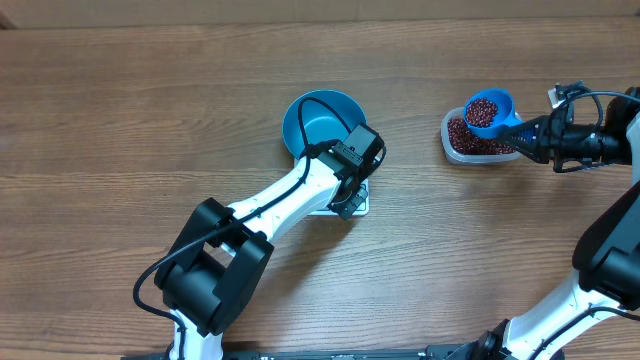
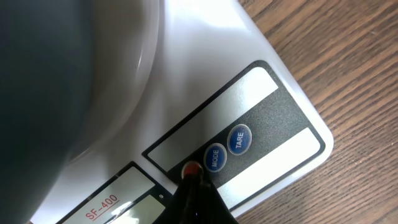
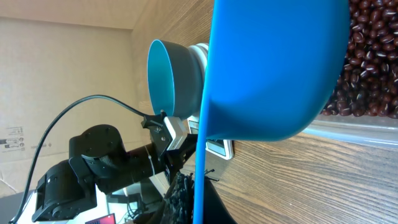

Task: Scoop item into bowl and weigh 150g on scale

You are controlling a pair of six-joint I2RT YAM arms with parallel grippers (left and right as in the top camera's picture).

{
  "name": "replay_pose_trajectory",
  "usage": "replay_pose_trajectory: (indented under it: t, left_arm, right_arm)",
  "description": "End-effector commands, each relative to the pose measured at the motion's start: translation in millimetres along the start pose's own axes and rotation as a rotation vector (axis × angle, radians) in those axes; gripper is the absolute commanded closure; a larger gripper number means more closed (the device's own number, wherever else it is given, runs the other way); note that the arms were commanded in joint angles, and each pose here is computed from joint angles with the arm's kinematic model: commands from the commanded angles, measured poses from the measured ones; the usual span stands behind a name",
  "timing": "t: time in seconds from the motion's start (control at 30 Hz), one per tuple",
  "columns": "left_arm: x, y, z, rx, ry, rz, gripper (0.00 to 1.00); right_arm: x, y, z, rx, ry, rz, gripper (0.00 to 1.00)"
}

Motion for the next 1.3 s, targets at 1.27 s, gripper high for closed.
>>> replay_pose_trajectory:
  t: [1.27]
  left_arm:
    - [-1.1,3.2,0.7,0.008,-0.044,0.028,0.96]
  right_arm:
    - [0.5,-1.2,1.4,-0.008,-0.006,0.016,0.96]
Point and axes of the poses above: each gripper's point midway between its finger pads, its own x axis out along the fingers, its own y axis along the line the jaws close on, z = x × y, the point moved 8 cm from there along -x, back along the fingers, and after that the axes turned 12 degrees about x, right-handed, at the moved point
